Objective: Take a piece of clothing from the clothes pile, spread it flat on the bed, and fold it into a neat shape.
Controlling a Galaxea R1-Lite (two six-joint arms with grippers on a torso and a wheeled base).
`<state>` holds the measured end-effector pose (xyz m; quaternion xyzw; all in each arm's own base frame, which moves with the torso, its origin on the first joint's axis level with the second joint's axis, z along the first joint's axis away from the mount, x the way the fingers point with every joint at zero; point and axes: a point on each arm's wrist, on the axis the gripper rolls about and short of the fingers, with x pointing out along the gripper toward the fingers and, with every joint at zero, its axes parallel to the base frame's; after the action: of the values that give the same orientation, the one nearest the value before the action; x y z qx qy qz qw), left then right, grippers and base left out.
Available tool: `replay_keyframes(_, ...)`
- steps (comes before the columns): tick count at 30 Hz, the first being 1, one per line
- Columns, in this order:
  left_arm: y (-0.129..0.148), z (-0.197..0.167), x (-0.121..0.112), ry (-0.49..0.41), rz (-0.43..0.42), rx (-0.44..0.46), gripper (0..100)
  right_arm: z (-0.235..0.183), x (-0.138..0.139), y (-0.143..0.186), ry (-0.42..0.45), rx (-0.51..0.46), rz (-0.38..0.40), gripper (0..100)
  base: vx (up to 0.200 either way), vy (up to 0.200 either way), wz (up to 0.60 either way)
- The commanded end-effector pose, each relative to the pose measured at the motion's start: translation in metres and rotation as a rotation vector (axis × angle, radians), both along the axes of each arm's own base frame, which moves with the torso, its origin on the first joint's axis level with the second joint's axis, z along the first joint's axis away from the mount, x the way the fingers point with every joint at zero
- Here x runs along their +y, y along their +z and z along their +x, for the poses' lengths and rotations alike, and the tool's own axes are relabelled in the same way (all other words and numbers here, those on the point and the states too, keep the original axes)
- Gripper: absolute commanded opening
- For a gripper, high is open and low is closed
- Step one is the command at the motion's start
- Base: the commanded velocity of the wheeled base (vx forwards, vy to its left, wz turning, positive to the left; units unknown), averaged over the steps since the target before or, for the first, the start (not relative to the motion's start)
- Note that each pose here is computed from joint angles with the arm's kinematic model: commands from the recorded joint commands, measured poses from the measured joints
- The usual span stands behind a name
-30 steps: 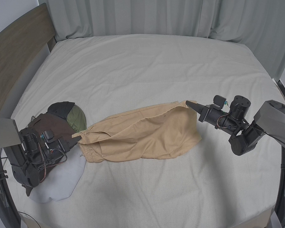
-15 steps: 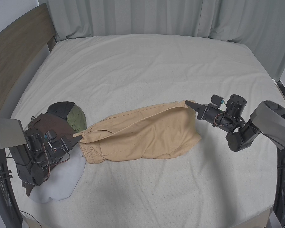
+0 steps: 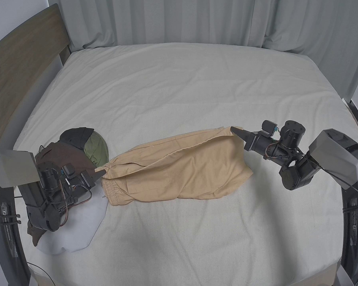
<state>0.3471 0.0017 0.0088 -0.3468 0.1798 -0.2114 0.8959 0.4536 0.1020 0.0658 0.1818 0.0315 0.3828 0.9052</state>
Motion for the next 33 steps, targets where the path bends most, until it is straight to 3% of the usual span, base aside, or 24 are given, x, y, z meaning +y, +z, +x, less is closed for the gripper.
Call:
replay_keyframes(1,-0.002,0.002,0.0,0.001,-0.001,0.003,0,0.002,0.001,-0.004,0.003,0.005,-0.001,0,0.0,0.0,0.0)
replay_keyframes(7,-0.002,0.001,0.0,0.001,-0.002,0.005,0,0.003,0.001,-0.002,0.0,0.007,-0.001,0,0.0,0.0,0.0)
replay_keyframes(8,-0.002,0.001,0.0,0.001,-0.002,0.004,0,0.003,0.001,-0.002,0.0,0.005,-0.001,100,0.0,0.0,0.0)
replay_keyframes(9,-0.001,0.002,0.001,0.003,-0.005,0.001,100,0.004,0.002,-0.001,0.001,0.001,0.0,100,0.0,0.0,0.0)
replay_keyframes(14,0.009,0.003,0.003,0.016,-0.033,-0.016,100,-0.002,0.003,-0.007,0.007,0.034,-0.007,100,0.0,0.0,0.0)
replay_keyframes(20,0.04,-0.001,0.004,0.023,-0.084,-0.068,100,-0.021,0.007,-0.009,0.022,0.057,-0.047,100,0.0,0.0,0.0)
replay_keyframes(27,0.051,-0.005,0.002,0.019,-0.086,-0.096,100,-0.041,0.018,-0.005,0.055,0.078,-0.064,100,0.0,0.0,0.0)
replay_keyframes(33,0.075,-0.014,-0.001,0.004,-0.088,-0.153,100,-0.06,0.032,-0.023,0.051,0.122,-0.08,100,0.0,0.0,0.0)
